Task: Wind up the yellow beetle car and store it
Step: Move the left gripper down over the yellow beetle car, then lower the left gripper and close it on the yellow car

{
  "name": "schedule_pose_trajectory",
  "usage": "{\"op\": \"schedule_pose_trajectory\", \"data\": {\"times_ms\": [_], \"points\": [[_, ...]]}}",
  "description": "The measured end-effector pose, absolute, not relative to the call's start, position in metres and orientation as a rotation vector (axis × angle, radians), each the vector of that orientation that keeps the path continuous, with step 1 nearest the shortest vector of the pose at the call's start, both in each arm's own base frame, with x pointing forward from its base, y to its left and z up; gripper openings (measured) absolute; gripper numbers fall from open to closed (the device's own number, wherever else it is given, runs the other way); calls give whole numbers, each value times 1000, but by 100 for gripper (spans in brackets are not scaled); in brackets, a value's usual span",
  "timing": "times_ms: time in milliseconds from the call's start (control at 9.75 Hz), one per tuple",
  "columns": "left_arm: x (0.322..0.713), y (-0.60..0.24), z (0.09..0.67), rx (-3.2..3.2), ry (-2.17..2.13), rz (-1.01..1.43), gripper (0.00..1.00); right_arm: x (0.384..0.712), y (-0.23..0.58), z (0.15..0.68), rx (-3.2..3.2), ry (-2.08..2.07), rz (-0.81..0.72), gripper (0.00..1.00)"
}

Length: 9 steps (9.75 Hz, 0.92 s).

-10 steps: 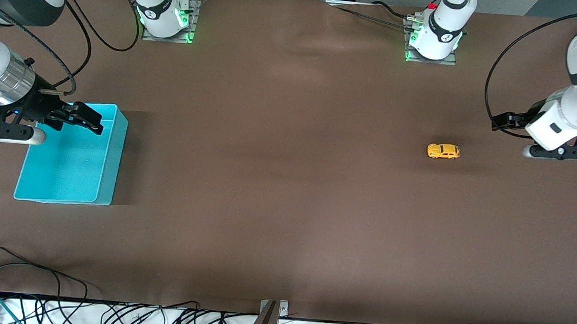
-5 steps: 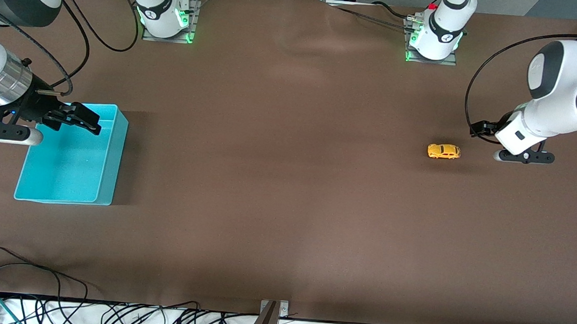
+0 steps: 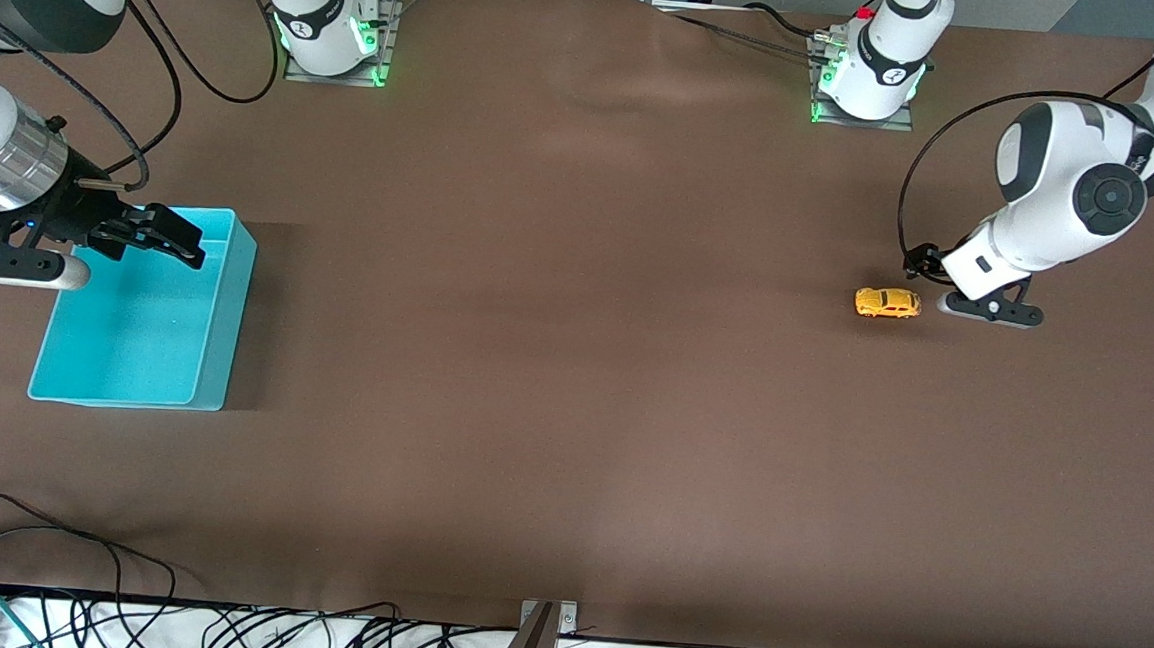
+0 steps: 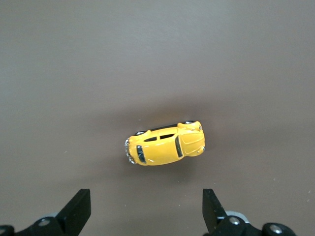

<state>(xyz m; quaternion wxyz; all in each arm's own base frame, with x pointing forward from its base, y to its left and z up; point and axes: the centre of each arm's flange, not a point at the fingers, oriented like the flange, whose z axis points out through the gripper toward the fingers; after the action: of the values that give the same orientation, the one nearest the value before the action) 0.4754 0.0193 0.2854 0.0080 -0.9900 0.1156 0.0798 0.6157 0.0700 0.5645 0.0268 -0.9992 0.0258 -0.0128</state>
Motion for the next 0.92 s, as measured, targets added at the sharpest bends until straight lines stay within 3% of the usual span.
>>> {"op": "schedule_pose_trajectory", "data": {"times_ms": [410,923], "points": [[468,23,265,-3047,870,277,100,616,70,564,-3086,79,-39,100],[481,39,224,-2724,1658,114,100,616,71,564,-3084,78,-38,100]]}}
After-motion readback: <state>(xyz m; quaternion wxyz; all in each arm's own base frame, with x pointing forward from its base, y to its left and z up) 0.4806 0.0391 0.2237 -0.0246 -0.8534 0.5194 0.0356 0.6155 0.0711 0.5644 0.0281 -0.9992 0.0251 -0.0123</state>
